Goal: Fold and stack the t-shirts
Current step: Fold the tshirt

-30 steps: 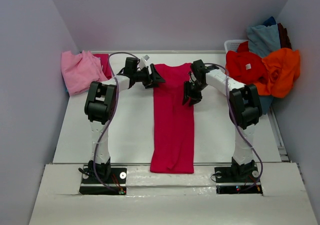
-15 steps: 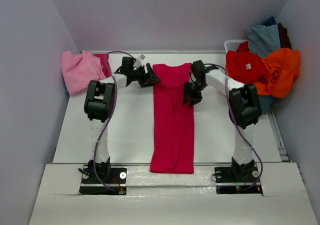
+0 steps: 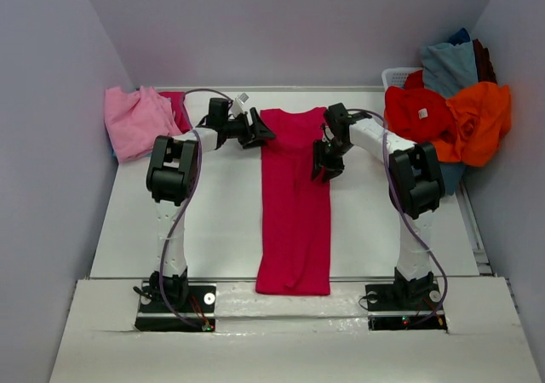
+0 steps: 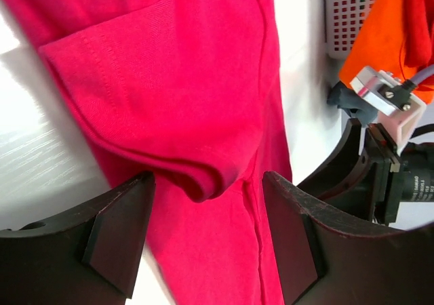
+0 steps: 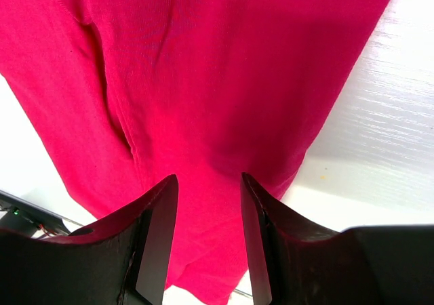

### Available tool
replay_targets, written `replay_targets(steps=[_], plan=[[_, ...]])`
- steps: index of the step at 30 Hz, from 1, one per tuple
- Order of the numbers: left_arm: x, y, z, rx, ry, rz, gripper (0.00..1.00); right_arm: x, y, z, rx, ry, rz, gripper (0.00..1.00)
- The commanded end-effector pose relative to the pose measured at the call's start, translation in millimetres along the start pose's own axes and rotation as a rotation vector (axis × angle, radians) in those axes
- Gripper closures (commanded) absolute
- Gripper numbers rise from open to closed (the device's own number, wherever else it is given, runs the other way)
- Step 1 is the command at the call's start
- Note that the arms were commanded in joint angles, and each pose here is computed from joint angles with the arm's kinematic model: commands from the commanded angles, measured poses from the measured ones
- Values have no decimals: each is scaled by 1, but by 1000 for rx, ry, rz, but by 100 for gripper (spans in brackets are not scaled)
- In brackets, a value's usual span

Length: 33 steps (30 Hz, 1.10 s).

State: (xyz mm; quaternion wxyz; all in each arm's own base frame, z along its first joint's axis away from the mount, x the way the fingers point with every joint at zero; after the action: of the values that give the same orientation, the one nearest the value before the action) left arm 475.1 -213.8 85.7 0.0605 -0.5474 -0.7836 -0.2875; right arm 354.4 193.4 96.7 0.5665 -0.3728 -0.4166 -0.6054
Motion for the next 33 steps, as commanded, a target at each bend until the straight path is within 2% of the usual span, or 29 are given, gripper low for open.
replay_targets(steps=[1,13,20,33], plan=[[5,18,-27,-92,-102,-41,25,3,4,0,10,-4,-16,52],[2,14,-35,-111,-171,-47,24,3,1,-1,9,1,-16,52],[-10,2,-42,-108,-203,-7,25,5,-1,-2,11,-4,-21,52],[15,-42,-29,-40,-83,50,29,4,-3,0,1,20,-31,53]])
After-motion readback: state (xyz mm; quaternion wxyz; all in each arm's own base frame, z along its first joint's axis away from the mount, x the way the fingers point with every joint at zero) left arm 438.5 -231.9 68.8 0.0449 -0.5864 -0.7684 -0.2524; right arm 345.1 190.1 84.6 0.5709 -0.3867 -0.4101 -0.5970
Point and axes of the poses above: each gripper's point midway between its finger pads, its own x axis back along the fingers, its own z axis along the line the jaws close on, y = z × x, the point moved 5 cm from there along x, back along the fingers
